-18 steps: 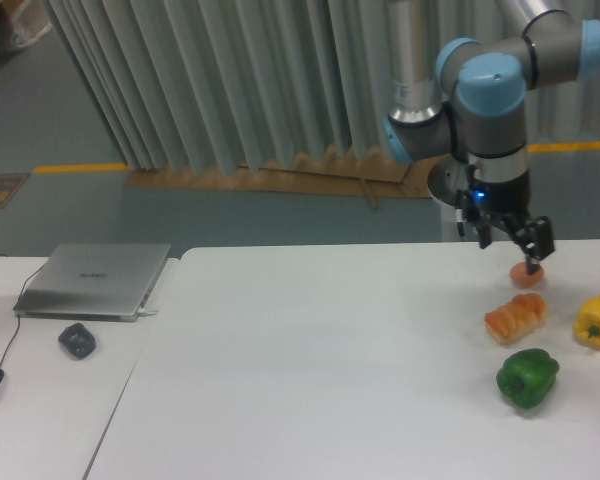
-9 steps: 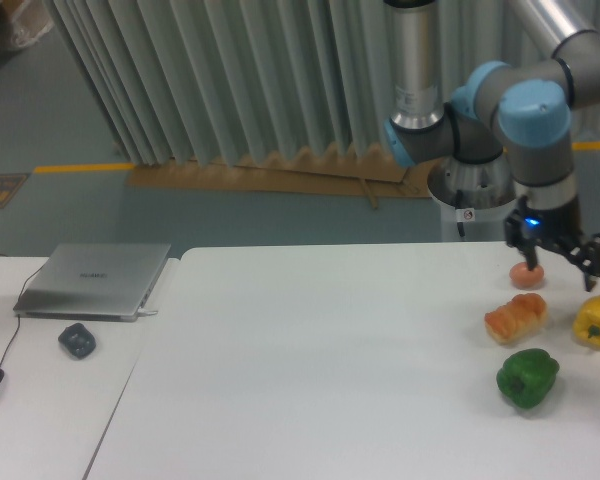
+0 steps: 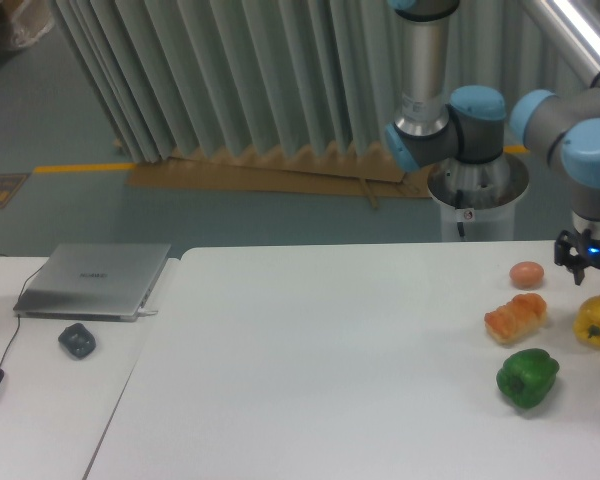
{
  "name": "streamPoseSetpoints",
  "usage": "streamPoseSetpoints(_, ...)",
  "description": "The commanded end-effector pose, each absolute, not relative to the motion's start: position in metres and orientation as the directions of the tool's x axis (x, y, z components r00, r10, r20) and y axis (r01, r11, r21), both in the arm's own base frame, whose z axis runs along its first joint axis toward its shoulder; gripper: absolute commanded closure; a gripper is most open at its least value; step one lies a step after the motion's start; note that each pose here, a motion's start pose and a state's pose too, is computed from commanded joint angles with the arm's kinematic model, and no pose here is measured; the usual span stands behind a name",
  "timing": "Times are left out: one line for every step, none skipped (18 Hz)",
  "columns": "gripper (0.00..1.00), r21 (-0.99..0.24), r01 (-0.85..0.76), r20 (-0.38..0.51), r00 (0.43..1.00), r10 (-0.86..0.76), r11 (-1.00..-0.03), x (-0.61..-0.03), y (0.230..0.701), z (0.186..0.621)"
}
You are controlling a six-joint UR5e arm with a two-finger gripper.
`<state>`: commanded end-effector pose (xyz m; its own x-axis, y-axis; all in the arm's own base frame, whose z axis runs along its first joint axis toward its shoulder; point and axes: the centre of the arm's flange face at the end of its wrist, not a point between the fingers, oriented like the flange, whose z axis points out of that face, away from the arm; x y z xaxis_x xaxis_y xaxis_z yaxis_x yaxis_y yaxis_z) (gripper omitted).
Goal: Place the yellow pepper in a basket
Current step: 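Move the open gripper over the yellow bell pepper, then lower the gripper onto the yellow pepper and close on it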
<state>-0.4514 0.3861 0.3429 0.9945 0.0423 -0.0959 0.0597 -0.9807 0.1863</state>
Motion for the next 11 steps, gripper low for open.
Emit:
streamPoseSetpoints(0.0,0.188,0.059,-0.09,0.995,0.042,-0.98,-0.454,0.388,0.337)
streamPoseSetpoints(0.0,0.192,0.05,-0.084,0.996,0.035,-0.98,-0.458,0.389,0.332)
streamPoseSetpoints(0.0,0.189,0.027,-0.082,0.997,0.011,-0.982,-0.46,0.39,0.327)
streamPoseSetpoints(0.0,0.165,0.01,-0.095,0.995,-0.006,-0.986,-0.462,0.393,0.329)
streamPoseSetpoints(0.0,0.152,-0.001,-0.087,0.996,-0.014,-0.988,-0.461,0.397,0.326)
streamPoseSetpoints(0.0,0.155,0.002,-0.08,0.997,-0.01,-0.988,-0.458,0.397,0.319)
streamPoseSetpoints(0.0,0.156,0.001,-0.078,0.997,-0.011,-0.988,-0.458,0.397,0.318)
streamPoseSetpoints(0.0,0.159,-0.001,-0.075,0.997,-0.013,-0.987,-0.458,0.395,0.316)
streamPoseSetpoints(0.0,0.161,-0.002,-0.072,0.997,-0.013,-0.987,-0.456,0.392,0.314)
streamPoseSetpoints(0.0,0.16,-0.001,-0.073,0.997,-0.013,-0.987,-0.456,0.39,0.313)
streamPoseSetpoints(0.0,0.172,-0.029,-0.058,0.998,-0.039,-0.985,-0.453,0.385,0.306)
